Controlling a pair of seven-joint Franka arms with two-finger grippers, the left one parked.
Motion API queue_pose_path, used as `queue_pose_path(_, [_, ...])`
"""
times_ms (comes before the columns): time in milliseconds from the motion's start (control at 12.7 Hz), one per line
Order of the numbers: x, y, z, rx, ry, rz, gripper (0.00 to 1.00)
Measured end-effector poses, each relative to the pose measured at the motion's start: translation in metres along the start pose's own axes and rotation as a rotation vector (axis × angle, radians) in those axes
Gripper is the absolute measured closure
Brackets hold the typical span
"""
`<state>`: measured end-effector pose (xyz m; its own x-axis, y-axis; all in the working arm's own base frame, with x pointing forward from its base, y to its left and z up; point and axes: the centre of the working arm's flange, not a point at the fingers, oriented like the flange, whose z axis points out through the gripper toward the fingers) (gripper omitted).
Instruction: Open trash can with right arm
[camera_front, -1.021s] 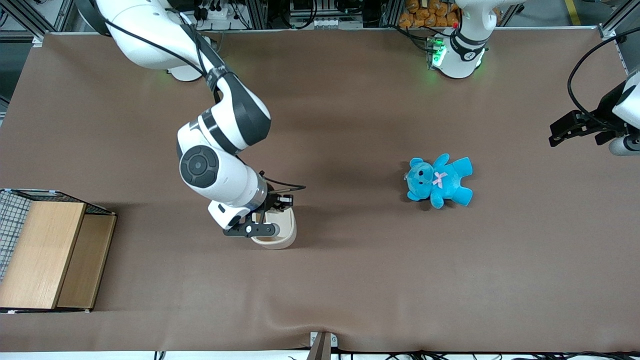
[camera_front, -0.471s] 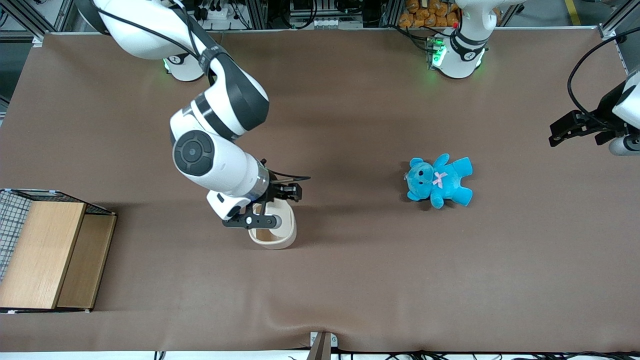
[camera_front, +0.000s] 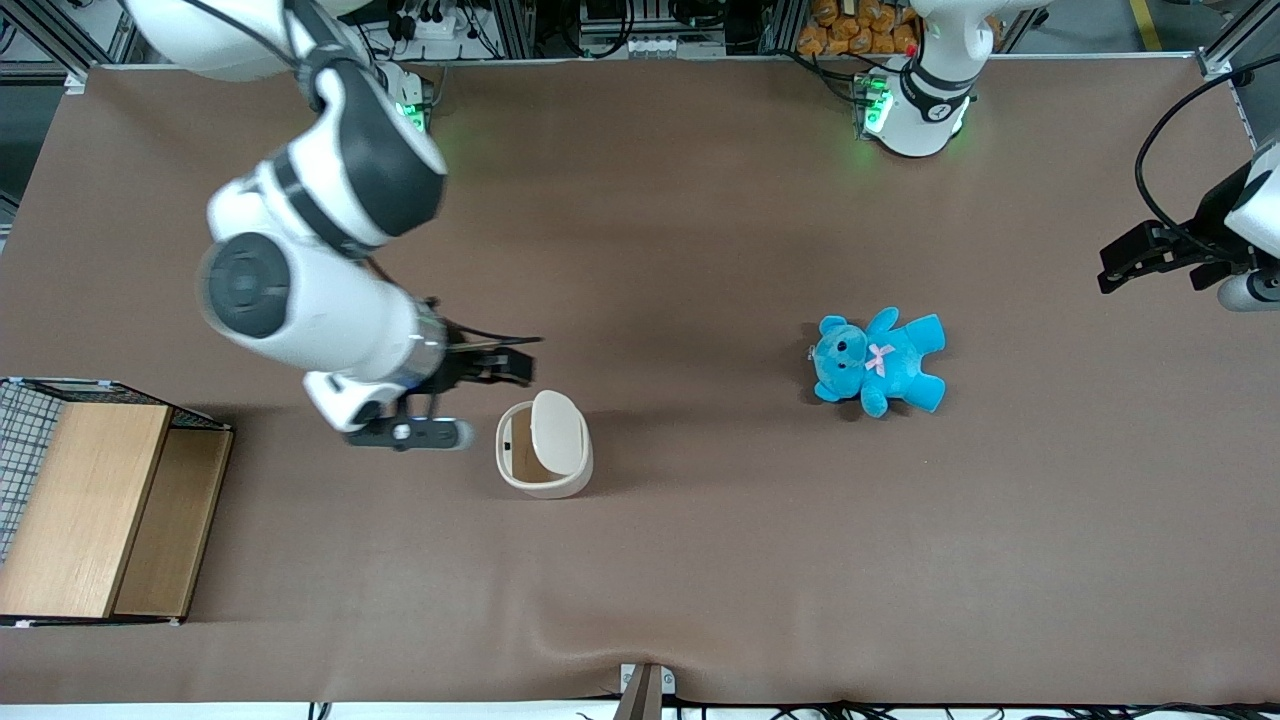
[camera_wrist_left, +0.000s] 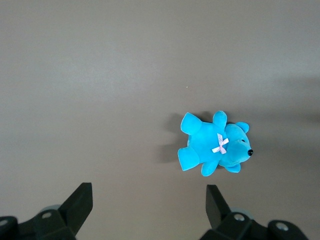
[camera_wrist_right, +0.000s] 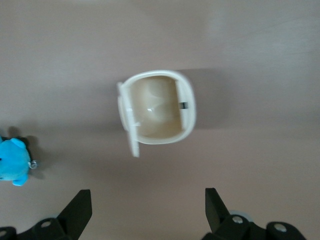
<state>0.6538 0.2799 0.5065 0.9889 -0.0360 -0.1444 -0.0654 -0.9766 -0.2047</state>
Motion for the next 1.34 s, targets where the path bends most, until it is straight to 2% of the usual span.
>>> queue_pose_path(393, [0.005, 0.077, -0.051, -0.016, -0.015, -0.044, 0.0])
queue_pose_path(707, [-0.001, 0.118, -0.08, -0.112, -0.005, -0.143, 0.0])
queue_pose_path(1099, [-0.039, 0.135, -0.136, -0.192, 0.01, -0.189, 0.0])
queue_pose_path(1335, [-0.065, 0.14, -0.165, -0.217, 0.012, -0.174, 0.0])
